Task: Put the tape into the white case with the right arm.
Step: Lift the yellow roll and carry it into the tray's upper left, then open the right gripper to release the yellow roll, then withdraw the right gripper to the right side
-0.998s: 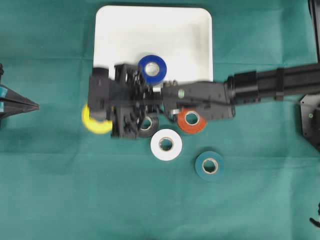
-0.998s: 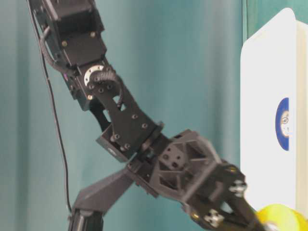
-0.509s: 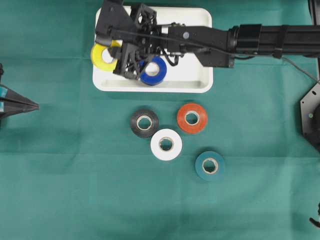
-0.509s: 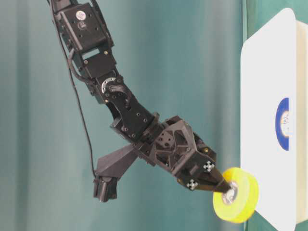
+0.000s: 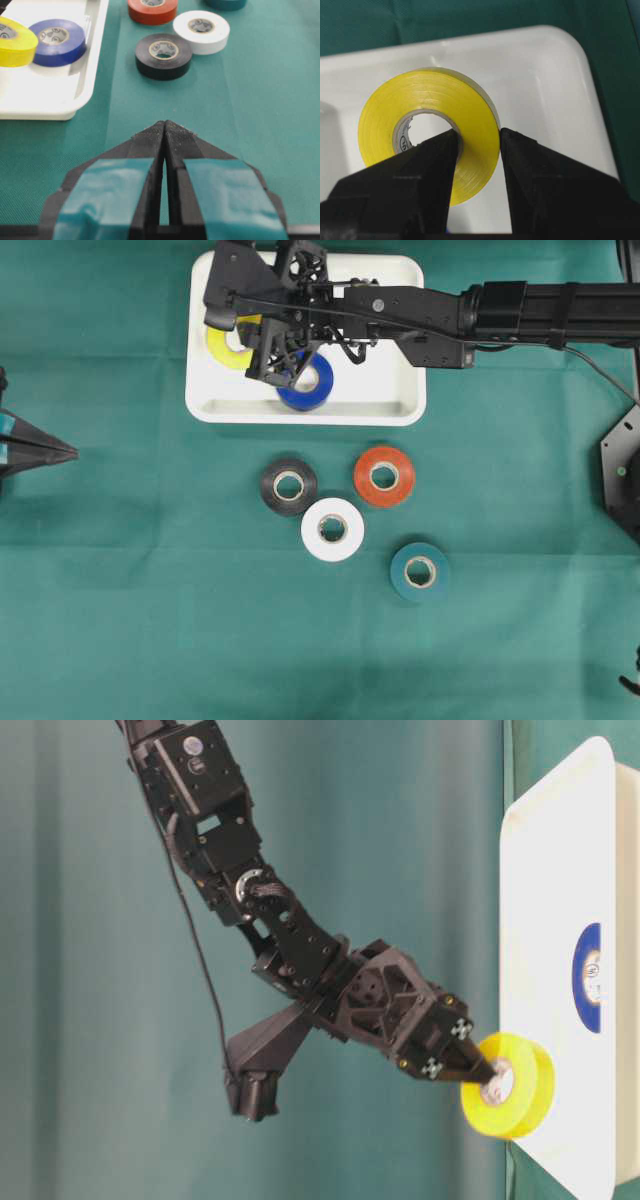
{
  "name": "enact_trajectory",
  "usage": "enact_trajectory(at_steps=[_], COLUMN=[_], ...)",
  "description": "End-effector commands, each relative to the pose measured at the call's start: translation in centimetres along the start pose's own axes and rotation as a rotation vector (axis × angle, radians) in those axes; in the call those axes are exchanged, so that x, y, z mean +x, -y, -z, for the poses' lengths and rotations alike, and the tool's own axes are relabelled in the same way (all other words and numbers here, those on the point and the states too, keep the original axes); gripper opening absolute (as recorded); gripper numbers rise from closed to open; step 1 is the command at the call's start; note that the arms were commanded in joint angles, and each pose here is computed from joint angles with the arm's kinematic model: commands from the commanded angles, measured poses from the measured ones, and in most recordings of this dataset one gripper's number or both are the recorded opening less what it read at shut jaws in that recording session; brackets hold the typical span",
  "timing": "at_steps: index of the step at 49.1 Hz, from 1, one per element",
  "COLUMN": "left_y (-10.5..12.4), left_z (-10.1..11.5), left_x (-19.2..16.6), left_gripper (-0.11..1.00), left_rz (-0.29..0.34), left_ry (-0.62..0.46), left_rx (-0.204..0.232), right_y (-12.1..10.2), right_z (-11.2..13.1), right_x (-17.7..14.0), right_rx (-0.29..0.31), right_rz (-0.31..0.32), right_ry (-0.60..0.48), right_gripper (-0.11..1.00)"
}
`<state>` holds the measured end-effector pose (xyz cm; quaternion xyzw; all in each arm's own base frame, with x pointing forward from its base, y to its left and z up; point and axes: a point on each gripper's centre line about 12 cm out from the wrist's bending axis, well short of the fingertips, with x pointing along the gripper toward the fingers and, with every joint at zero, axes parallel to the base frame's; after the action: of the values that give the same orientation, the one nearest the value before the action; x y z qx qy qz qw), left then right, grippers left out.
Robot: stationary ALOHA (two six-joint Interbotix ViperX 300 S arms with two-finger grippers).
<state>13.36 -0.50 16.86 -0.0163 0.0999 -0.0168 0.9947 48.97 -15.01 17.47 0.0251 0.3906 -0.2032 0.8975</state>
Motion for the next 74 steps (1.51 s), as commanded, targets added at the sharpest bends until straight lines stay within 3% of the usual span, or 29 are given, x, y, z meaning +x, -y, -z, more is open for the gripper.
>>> enact_trajectory(at_steps=[1, 41, 46, 52, 54, 58, 65, 74], left_y=[0.0, 0.0, 0.0, 0.0, 0.0, 0.0, 0.0, 0.0], left_z=[-0.3, -0.4, -0.3, -0.3, -0.3, -0.3, -0.3, -0.3], left_x=[0.1, 0.1, 0.1, 0.1, 0.1, 0.1, 0.1, 0.1], left_gripper=[0.0, 0.0, 0.0, 0.0, 0.0, 0.0, 0.0, 0.0], left_rz=[0.002, 0.002, 0.002, 0.002, 0.002, 0.002, 0.002, 0.002], left_ry=[0.006, 0.008, 0.006, 0.006, 0.006, 0.006, 0.006, 0.006], left_rx=[0.0, 0.0, 0.0, 0.0, 0.0, 0.0, 0.0, 0.0], right_y=[1.1, 1.8, 1.8, 1.8, 1.8, 1.9, 2.2, 2.7], right_z=[-1.8, -0.9, -0.7, -0.6, -0.7, -0.6, 0.3, 3.1], right_x=[-1.9, -0.9, -0.8, -0.8, -1.0, -1.3, -2.7, -5.3], right_rx=[0.021, 0.032, 0.027, 0.025, 0.024, 0.025, 0.025, 0.018], right_rz=[0.009, 0.02, 0.021, 0.021, 0.024, 0.027, 0.034, 0.038], right_ry=[0.056, 0.031, 0.026, 0.024, 0.023, 0.021, -0.003, -0.044], right_gripper=[0.01, 0.02, 0.19, 0.54, 0.61, 0.55, 0.55, 0.55])
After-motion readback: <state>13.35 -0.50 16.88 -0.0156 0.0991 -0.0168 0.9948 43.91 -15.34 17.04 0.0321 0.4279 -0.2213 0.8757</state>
